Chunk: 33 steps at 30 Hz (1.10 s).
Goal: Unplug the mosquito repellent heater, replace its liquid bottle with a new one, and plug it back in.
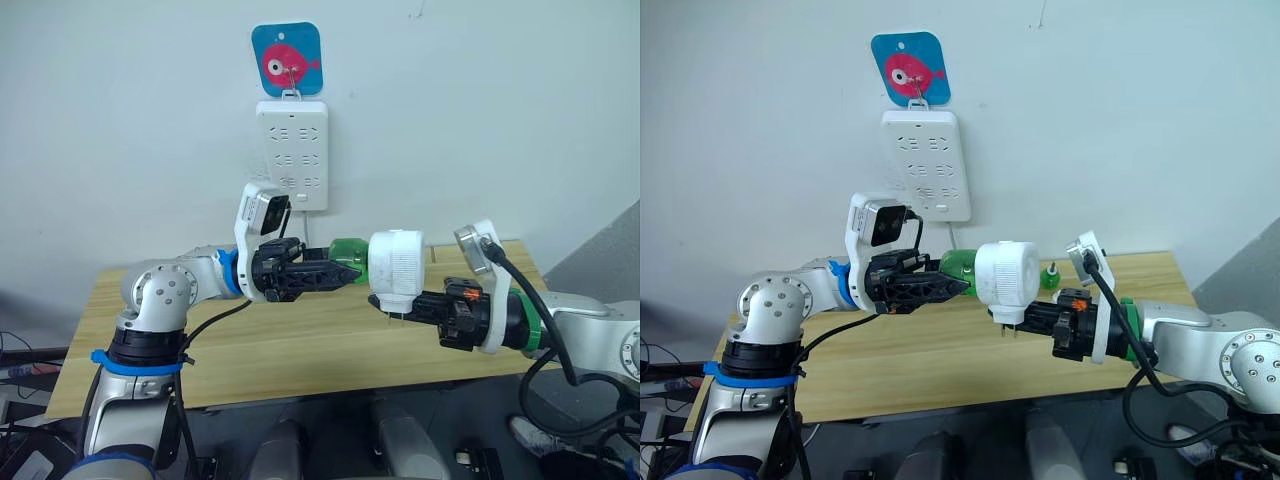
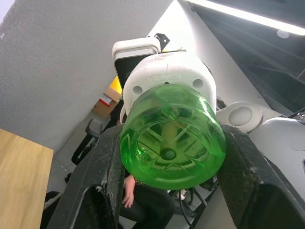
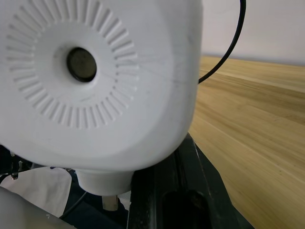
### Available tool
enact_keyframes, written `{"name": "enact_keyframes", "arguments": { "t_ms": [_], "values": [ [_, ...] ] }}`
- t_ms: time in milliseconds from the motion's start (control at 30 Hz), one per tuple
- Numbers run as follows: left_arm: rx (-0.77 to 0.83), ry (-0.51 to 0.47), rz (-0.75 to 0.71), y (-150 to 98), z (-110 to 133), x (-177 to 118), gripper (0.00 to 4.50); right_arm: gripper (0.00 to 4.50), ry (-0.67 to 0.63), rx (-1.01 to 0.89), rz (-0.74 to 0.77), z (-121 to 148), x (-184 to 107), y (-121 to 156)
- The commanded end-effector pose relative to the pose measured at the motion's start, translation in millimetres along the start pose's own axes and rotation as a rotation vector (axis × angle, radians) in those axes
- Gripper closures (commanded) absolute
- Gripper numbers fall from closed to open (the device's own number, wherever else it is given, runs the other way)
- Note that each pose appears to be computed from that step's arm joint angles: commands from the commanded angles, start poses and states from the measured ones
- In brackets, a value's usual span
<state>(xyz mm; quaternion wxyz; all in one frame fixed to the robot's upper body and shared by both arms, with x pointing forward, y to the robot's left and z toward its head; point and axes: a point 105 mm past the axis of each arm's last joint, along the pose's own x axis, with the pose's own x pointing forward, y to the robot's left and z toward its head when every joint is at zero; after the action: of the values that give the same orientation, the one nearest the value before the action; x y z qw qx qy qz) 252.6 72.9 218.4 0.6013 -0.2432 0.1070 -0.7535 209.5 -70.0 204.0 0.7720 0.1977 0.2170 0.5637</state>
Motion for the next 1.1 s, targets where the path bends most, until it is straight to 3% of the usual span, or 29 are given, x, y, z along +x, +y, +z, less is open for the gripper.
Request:
{"name": "enact_keyframes", "arguments": {
  "t_ms": [33, 167, 333, 500, 767, 1100],
  "values": [
    [-0.003, 0.03, 0.119, 15, -6, -3, 2.17, 4.5, 0.005, -0.046, 0.165, 2, 3, 37],
    [0.002, 0.016, 0.12, 14, -3, -2, 2.17, 4.5, 0.02, -0.045, 0.106, 0, 2, 27],
    [0.027, 0.006, 0.122, 13, 3, 0, 2.17, 4.5, 0.131, -0.177, -0.146, -16, -13, -24],
    [0.137, 0.031, 0.16, 15, 3, 1, 2.17, 2.89, 0.198, -0.309, -0.32, -15, -45, -61],
    [0.454, 0.084, 0.242, 31, -13, 2, 2.17, 0.01, 0.267, -0.427, -0.412, -15, -80, -73],
    [0.93, 0.17, 0.164, 38, -43, 2, 2.17, 0.0, 0.248, -0.66, -0.351, -4, -67, -47]
  ]
}}
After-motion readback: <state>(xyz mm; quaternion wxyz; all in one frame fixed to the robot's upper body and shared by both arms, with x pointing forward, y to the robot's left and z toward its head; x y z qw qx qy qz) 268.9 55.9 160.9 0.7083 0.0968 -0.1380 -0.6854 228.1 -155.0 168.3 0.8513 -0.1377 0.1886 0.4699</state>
